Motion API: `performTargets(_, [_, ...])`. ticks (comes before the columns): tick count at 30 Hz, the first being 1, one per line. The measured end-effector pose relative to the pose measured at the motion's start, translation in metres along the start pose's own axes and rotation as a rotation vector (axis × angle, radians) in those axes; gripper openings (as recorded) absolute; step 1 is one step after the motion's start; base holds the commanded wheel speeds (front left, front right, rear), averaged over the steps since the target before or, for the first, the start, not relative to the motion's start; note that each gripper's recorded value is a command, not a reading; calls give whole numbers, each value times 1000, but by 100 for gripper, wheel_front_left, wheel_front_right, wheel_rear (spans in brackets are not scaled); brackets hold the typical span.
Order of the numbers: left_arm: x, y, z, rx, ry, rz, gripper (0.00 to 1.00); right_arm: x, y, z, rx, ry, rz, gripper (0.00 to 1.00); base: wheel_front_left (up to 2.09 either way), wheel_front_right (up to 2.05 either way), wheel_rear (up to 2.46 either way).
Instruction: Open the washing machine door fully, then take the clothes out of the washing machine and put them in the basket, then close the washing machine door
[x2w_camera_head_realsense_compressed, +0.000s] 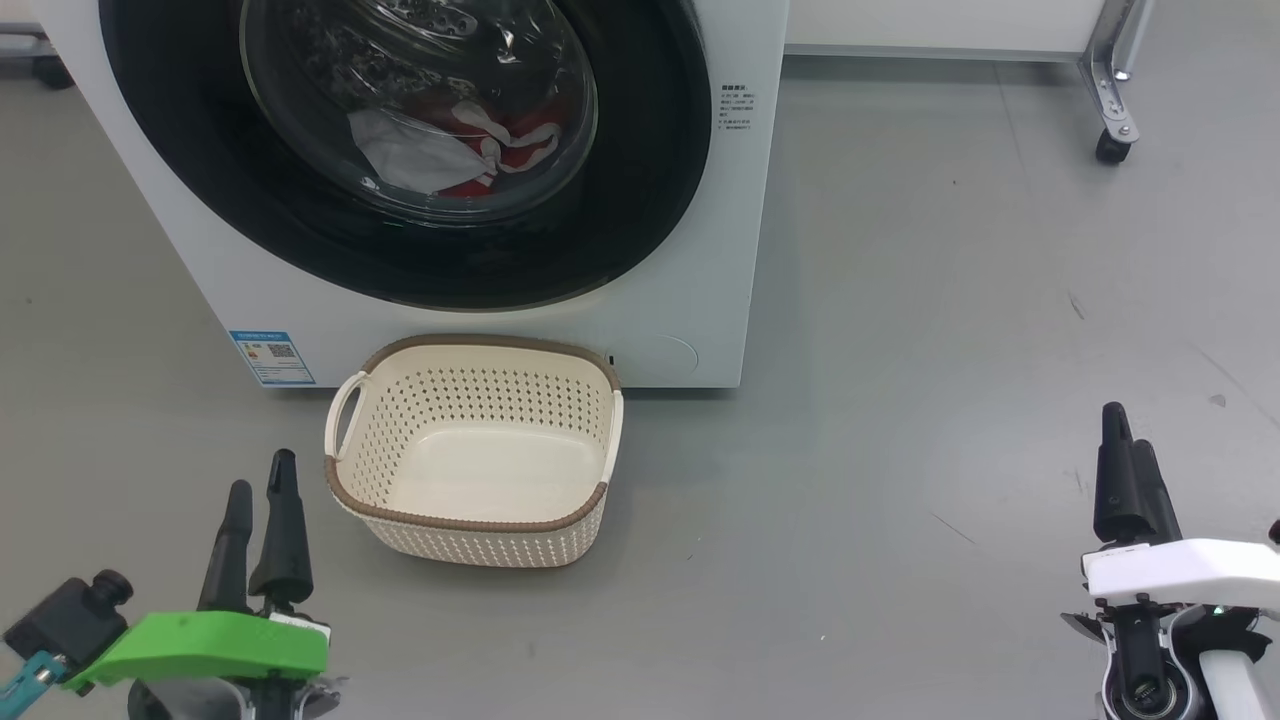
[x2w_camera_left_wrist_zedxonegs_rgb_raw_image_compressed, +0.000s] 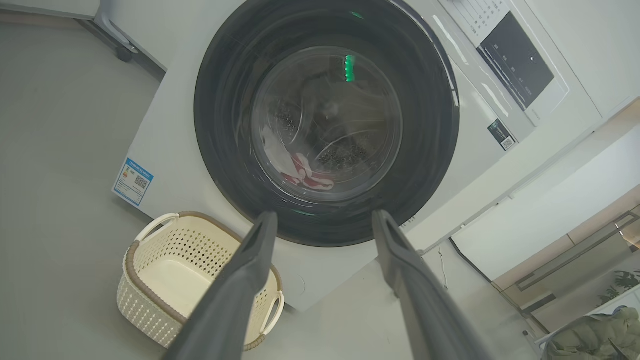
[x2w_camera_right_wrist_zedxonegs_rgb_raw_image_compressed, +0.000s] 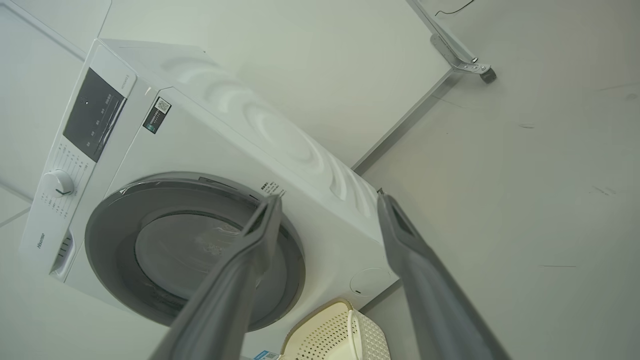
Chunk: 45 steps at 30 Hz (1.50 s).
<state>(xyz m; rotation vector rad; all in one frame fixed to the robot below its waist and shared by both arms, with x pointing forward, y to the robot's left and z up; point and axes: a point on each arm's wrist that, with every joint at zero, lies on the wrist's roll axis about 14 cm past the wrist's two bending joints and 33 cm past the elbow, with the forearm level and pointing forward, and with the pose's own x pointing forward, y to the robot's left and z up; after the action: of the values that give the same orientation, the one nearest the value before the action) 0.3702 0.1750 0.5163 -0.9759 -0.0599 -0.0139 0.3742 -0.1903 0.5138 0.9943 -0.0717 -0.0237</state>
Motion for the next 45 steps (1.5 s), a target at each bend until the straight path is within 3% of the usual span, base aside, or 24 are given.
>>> performTargets(5, [0, -8, -7, 86, 17, -34, 100, 0, 4, -3, -77, 7, 14, 100, 0, 0, 0])
performTargets(8, [0, -12, -11, 204, 37, -63, 100, 0, 8, -5, -123, 8, 28, 100, 0, 0, 0])
performTargets(19, [-3, -13, -24, 452, 77, -101, 100, 0, 10, -10, -332, 21, 40, 100, 0, 0, 0])
performTargets(29, [-5, -10, -33, 618, 88, -104, 100, -1, 9, -18, -529, 38, 55, 100, 0, 0, 0])
performTargets(45, [-11, 2, -48, 807, 114, -95, 100, -5, 5, -43, -724, 101, 81, 100, 0, 0, 0])
